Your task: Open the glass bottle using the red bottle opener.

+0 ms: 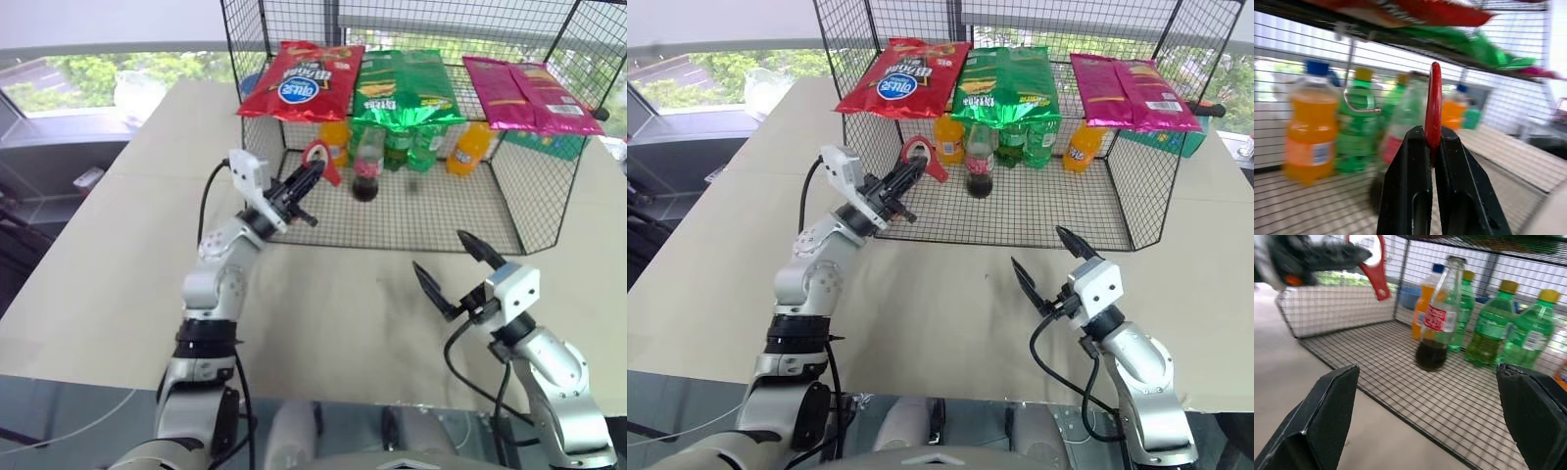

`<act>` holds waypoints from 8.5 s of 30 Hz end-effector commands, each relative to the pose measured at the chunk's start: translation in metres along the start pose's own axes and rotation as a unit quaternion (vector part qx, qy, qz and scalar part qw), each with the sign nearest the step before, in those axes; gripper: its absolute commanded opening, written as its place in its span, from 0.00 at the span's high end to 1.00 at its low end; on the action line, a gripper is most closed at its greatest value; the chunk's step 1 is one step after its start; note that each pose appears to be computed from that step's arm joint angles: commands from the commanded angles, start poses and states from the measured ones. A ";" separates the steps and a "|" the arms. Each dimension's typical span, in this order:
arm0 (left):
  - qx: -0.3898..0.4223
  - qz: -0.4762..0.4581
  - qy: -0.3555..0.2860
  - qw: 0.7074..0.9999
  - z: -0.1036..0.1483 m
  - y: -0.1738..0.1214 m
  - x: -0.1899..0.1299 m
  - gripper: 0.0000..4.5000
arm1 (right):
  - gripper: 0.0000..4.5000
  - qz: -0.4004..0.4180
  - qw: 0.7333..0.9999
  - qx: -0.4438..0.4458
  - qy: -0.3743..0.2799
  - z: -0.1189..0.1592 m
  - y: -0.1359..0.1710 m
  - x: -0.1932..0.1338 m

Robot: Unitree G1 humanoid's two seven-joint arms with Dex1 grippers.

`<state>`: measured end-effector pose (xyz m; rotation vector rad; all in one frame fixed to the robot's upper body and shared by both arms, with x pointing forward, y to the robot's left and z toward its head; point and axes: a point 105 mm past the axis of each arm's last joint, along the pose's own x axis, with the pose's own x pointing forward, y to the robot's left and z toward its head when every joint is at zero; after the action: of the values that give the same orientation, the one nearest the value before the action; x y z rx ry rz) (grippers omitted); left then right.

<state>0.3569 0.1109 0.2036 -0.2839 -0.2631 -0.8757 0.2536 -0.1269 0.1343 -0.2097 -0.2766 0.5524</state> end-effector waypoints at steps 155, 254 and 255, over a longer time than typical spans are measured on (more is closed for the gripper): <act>0.221 0.103 0.085 0.966 -0.047 0.015 0.121 0.02 | 1.00 0.162 0.962 0.218 0.028 0.040 0.023 0.017; 0.105 -0.260 0.151 0.948 -0.033 -0.074 -0.025 0.34 | 1.00 0.146 0.977 0.153 -0.005 0.063 0.021 0.022; 0.106 -0.258 0.151 0.948 -0.033 -0.073 -0.025 0.23 | 1.00 0.146 0.977 0.153 -0.006 0.063 0.021 0.022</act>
<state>0.2886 0.0729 0.1656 0.1066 -0.1001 -1.3845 0.2444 -0.0915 0.1821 0.0683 -0.1209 0.8729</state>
